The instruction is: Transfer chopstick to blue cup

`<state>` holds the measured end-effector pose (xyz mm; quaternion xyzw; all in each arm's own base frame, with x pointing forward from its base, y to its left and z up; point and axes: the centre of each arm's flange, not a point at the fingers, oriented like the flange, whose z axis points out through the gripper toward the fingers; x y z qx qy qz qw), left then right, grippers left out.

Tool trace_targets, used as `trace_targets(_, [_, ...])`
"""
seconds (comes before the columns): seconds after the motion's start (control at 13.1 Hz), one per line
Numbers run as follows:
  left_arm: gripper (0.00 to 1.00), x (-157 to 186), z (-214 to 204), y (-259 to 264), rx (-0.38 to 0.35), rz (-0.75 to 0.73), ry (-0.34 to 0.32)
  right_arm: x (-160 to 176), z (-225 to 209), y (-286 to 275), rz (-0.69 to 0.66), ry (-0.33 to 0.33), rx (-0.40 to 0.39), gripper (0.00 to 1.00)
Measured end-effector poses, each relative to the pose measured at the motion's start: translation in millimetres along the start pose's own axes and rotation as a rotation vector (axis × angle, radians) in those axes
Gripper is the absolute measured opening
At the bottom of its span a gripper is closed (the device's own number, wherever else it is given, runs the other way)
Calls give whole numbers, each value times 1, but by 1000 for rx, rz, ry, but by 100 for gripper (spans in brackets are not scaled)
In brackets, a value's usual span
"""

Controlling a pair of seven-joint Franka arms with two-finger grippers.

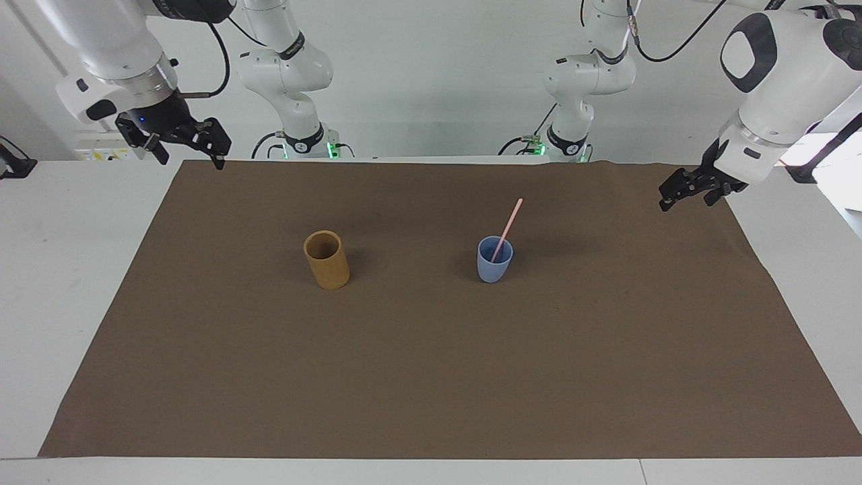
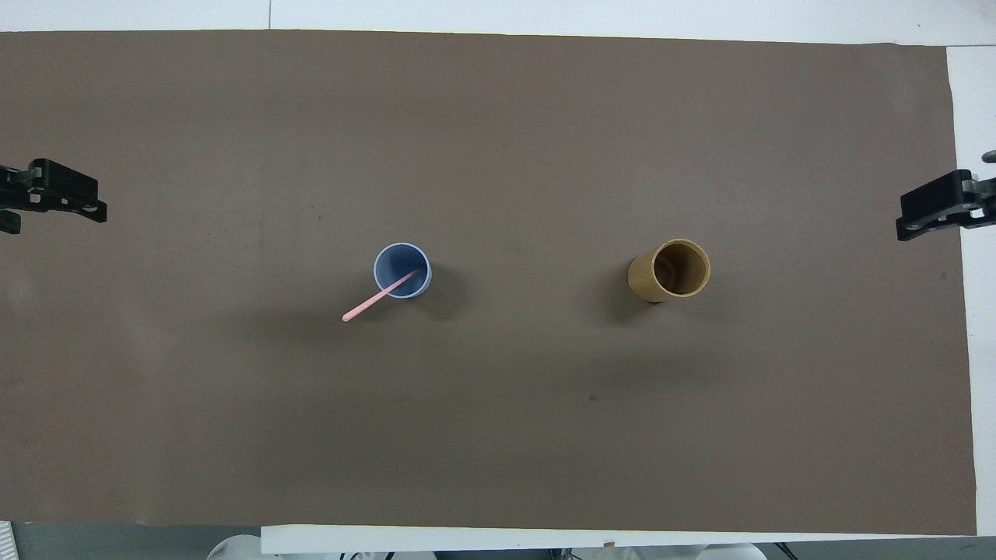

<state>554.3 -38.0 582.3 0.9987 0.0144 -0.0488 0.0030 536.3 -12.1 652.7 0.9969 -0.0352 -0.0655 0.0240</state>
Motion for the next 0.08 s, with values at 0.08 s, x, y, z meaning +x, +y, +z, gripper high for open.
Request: trace_targets(0.08, [100,0,0,0,0,0,0,0,0,-1,-1,0,7,100])
